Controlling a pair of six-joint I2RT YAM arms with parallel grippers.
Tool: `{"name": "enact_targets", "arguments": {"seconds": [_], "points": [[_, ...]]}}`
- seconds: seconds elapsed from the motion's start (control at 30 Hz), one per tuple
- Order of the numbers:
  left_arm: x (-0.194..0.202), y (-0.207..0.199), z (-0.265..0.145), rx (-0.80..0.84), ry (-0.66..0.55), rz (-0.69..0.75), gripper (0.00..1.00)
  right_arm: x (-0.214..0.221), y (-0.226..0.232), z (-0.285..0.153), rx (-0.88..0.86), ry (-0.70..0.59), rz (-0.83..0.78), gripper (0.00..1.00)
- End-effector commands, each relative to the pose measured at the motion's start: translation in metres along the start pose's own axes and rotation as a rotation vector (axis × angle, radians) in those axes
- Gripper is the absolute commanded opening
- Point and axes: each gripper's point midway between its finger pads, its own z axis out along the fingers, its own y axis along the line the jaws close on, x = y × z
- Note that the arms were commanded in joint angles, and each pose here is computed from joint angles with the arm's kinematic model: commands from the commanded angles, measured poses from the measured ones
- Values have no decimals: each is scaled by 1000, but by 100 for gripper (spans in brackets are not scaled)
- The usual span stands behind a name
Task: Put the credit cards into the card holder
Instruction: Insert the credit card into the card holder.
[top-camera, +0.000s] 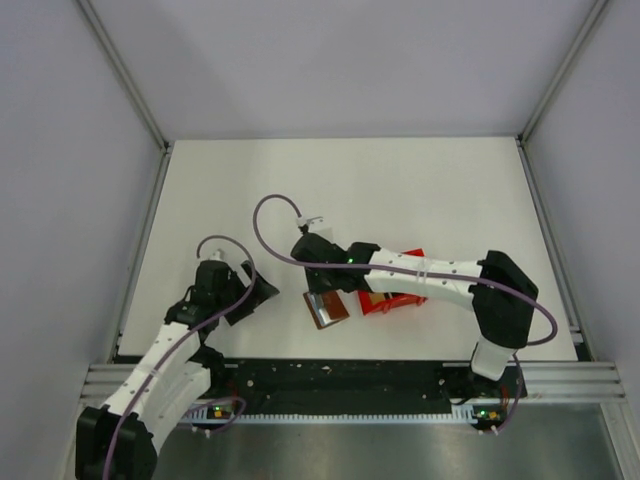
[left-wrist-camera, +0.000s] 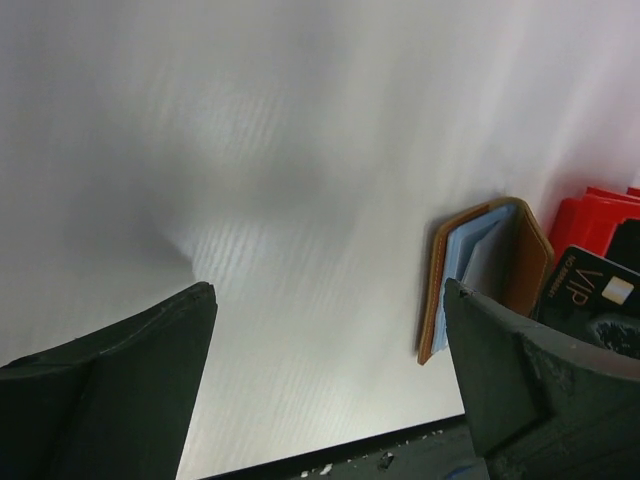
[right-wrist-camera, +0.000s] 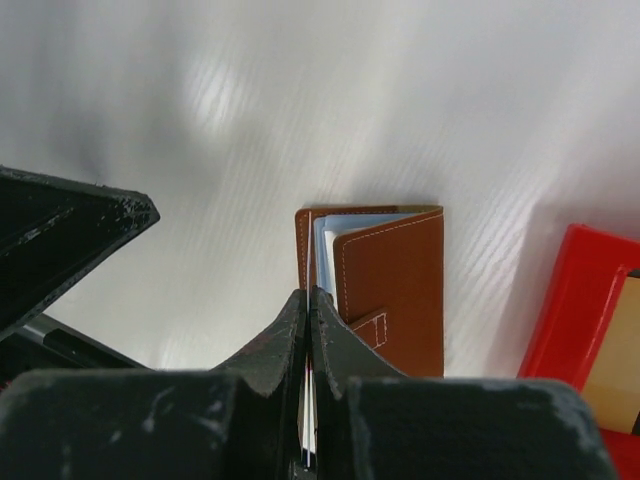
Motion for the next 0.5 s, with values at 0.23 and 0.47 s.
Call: {"name": "enact_targets", "arguments": {"seconds": [0.23, 0.47], "points": [[6, -46, 12, 216, 81, 115, 98, -24, -43, -21, -9, -66, 58, 0], [17, -73, 17, 242, 107, 165, 97, -28, -74, -32, 2, -87, 87, 0]]}}
